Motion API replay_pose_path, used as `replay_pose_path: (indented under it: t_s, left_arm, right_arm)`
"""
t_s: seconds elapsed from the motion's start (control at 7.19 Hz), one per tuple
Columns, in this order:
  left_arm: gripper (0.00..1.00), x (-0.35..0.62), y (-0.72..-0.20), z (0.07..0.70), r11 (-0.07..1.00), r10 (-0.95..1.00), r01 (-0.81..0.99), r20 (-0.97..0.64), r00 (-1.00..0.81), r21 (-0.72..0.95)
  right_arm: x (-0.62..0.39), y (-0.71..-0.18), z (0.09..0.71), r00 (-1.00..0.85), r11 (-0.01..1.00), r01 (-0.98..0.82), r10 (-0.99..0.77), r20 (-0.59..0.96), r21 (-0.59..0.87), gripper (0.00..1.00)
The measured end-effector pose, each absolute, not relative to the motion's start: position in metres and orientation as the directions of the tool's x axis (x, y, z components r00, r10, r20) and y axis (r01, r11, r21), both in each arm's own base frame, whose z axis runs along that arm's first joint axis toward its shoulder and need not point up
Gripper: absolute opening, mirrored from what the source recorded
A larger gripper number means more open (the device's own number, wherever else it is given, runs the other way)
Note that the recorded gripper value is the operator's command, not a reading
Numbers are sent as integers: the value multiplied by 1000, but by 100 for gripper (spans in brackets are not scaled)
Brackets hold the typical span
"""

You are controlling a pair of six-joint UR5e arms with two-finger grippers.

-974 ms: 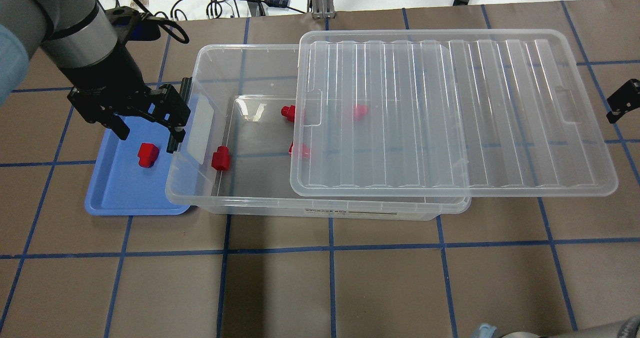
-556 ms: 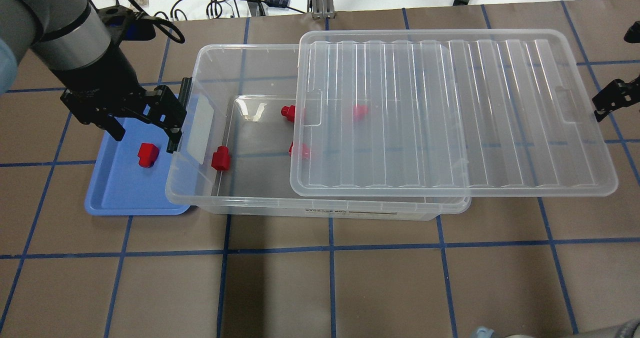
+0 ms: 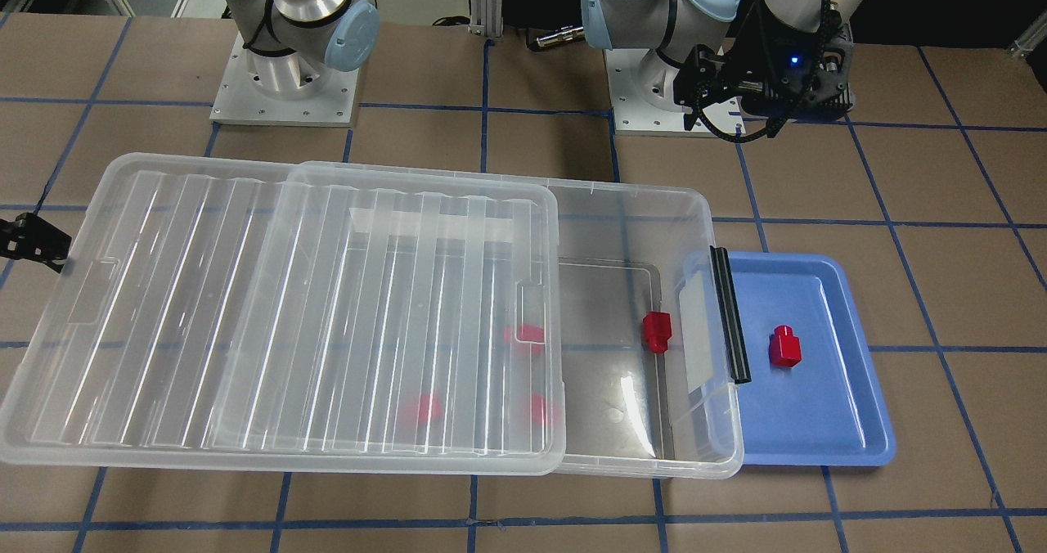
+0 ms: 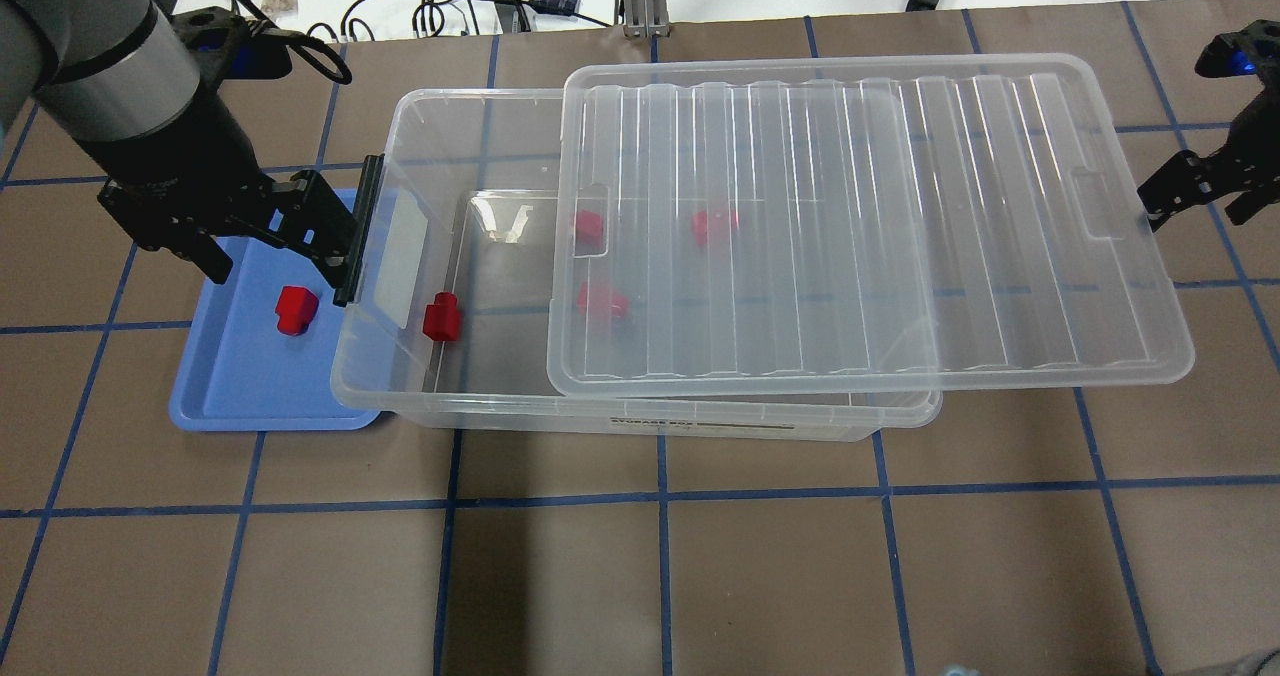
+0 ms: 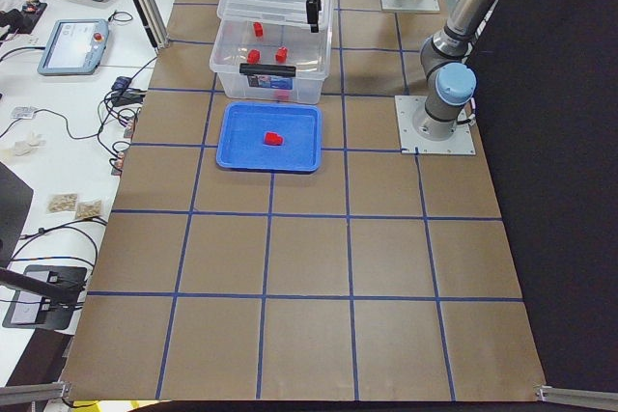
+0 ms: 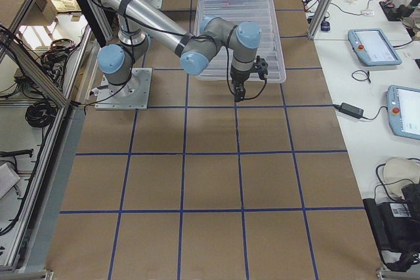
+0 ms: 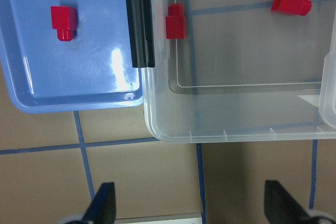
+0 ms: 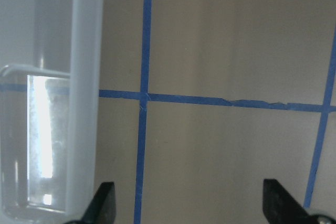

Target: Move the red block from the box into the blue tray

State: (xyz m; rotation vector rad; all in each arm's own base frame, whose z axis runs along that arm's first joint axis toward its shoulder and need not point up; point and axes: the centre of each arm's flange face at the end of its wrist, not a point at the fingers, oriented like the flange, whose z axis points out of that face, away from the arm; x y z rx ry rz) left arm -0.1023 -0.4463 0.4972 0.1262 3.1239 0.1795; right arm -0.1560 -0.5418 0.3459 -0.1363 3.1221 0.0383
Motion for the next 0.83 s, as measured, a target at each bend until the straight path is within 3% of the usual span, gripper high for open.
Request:
replay_pose_path:
  t_s: [0.83]
  left_arm:
    - [100, -100, -446, 498, 991, 75, 74, -7, -997, 113]
  right_arm:
    - [-116, -552, 340, -987, 988, -155, -154, -43, 16, 100]
